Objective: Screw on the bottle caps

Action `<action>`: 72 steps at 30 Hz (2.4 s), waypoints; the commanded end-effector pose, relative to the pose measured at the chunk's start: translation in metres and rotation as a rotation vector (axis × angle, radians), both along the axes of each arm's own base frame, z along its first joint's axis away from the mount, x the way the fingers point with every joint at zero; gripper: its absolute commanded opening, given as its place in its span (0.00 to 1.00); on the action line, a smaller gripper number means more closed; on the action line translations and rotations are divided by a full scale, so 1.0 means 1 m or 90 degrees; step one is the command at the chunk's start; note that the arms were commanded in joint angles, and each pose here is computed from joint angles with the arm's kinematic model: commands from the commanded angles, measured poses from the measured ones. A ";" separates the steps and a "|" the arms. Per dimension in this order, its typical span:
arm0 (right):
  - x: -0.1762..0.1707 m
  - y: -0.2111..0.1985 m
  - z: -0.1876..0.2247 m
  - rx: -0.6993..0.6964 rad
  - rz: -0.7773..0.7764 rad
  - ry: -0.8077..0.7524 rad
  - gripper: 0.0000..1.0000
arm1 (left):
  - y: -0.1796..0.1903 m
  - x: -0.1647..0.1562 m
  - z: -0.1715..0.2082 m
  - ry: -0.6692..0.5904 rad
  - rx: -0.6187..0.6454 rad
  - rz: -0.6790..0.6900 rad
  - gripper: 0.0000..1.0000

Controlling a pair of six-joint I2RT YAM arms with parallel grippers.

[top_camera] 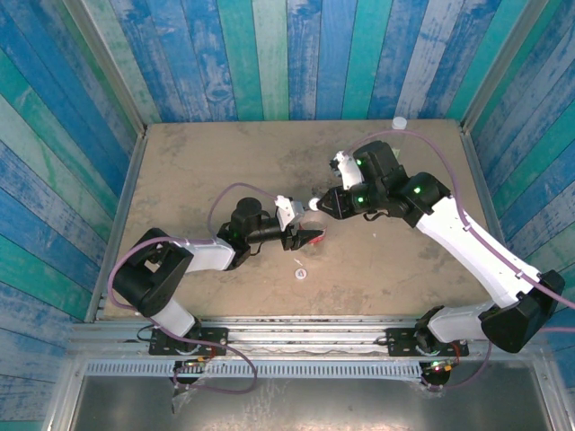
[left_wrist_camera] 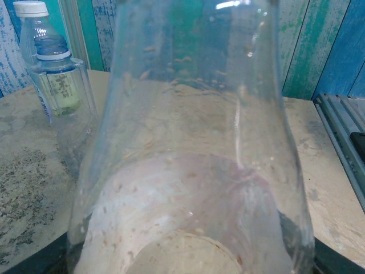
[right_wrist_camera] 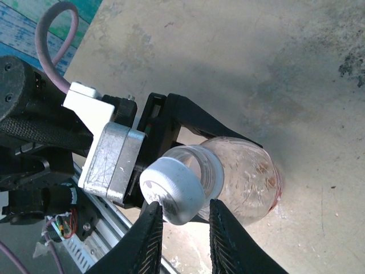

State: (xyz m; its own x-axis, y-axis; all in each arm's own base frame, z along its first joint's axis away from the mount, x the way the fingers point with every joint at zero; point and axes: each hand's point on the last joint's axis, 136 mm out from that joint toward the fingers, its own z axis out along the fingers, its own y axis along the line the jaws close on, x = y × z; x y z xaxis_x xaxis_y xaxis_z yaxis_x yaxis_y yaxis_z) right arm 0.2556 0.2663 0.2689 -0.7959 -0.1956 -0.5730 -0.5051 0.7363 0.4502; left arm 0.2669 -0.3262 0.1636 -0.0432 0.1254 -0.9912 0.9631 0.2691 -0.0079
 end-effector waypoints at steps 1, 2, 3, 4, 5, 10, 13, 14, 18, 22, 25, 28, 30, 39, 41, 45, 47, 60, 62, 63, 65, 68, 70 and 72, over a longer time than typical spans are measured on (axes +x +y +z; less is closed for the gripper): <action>0.008 0.003 0.007 0.004 -0.013 -0.014 0.26 | 0.001 0.001 -0.020 0.032 0.027 0.006 0.65; 0.009 0.003 0.007 0.002 -0.013 -0.015 0.26 | 0.001 0.001 -0.020 0.032 0.027 0.006 0.65; 0.010 0.004 0.006 0.001 -0.014 -0.015 0.26 | 0.001 0.001 -0.020 0.032 0.027 0.006 0.65; 0.011 0.004 0.006 -0.001 -0.015 -0.015 0.26 | 0.001 0.001 -0.020 0.031 0.027 0.006 0.65; 0.013 0.004 0.006 -0.003 -0.018 -0.018 0.26 | 0.001 0.001 -0.020 0.031 0.027 0.006 0.65; 0.018 0.003 0.007 -0.010 -0.028 -0.025 0.26 | 0.001 0.001 -0.020 0.031 0.028 0.006 0.65; 0.021 0.002 0.007 -0.015 -0.035 -0.029 0.26 | 0.001 0.001 -0.019 0.028 0.027 0.006 0.65; 0.023 0.002 0.006 -0.018 -0.039 -0.032 0.26 | 0.001 0.001 -0.019 0.028 0.026 0.006 0.65; 0.027 0.001 0.007 -0.023 -0.046 -0.035 0.26 | 0.002 0.001 -0.019 0.028 0.027 0.006 0.65; 0.028 0.003 0.007 -0.022 -0.045 -0.035 0.25 | 0.002 0.001 -0.020 0.028 0.028 0.006 0.65; 0.029 0.004 0.006 -0.025 -0.044 -0.035 0.25 | 0.002 0.000 -0.020 0.028 0.029 0.006 0.65; 0.029 0.005 0.003 -0.028 -0.042 -0.030 0.25 | 0.002 0.001 -0.020 0.028 0.028 0.007 0.65; 0.030 0.006 0.001 -0.029 -0.039 -0.027 0.25 | 0.002 0.001 -0.021 0.029 0.029 0.007 0.65; 0.032 0.007 -0.010 -0.051 -0.031 -0.010 0.26 | 0.003 0.001 -0.021 0.028 0.030 0.009 0.65; 0.032 0.007 -0.012 -0.056 -0.031 -0.008 0.26 | 0.003 0.001 -0.021 0.028 0.030 0.010 0.65; 0.032 0.006 -0.015 -0.062 -0.031 -0.003 0.26 | 0.003 0.001 -0.021 0.028 0.030 0.011 0.65; 0.031 0.007 -0.014 -0.059 -0.031 -0.001 0.26 | 0.003 0.001 -0.022 0.029 0.030 0.012 0.65; 0.032 0.014 0.033 0.015 -0.025 -0.065 0.39 | 0.004 0.001 -0.022 0.027 0.033 0.015 0.65; 0.029 0.011 0.032 0.016 -0.028 -0.064 0.40 | 0.004 0.001 -0.022 0.027 0.033 0.015 0.65; 0.027 0.009 0.029 0.015 -0.031 -0.060 0.40 | 0.004 0.001 -0.022 0.027 0.033 0.014 0.65; 0.023 0.006 0.023 0.012 -0.032 -0.051 0.40 | 0.004 0.001 -0.023 0.028 0.033 0.015 0.65; 0.020 0.002 0.014 0.003 -0.037 -0.044 0.39 | 0.004 0.001 -0.023 0.030 0.032 0.013 0.65; 0.020 0.001 0.008 -0.007 -0.039 -0.039 0.38 | 0.003 0.001 -0.022 0.028 0.030 0.011 0.65; 0.022 0.002 0.003 -0.013 -0.039 -0.036 0.37 | 0.003 0.001 -0.022 0.029 0.030 0.010 0.65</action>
State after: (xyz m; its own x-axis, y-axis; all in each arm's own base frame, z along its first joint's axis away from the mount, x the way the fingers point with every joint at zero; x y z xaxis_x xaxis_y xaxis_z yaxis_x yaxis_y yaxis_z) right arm 0.2765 0.2683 0.2793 -0.7680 -0.1585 -0.6206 -0.4918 0.7665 0.4130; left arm 0.2681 -0.3258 0.1635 -0.0423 0.1261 -0.9911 0.9610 0.2766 -0.0058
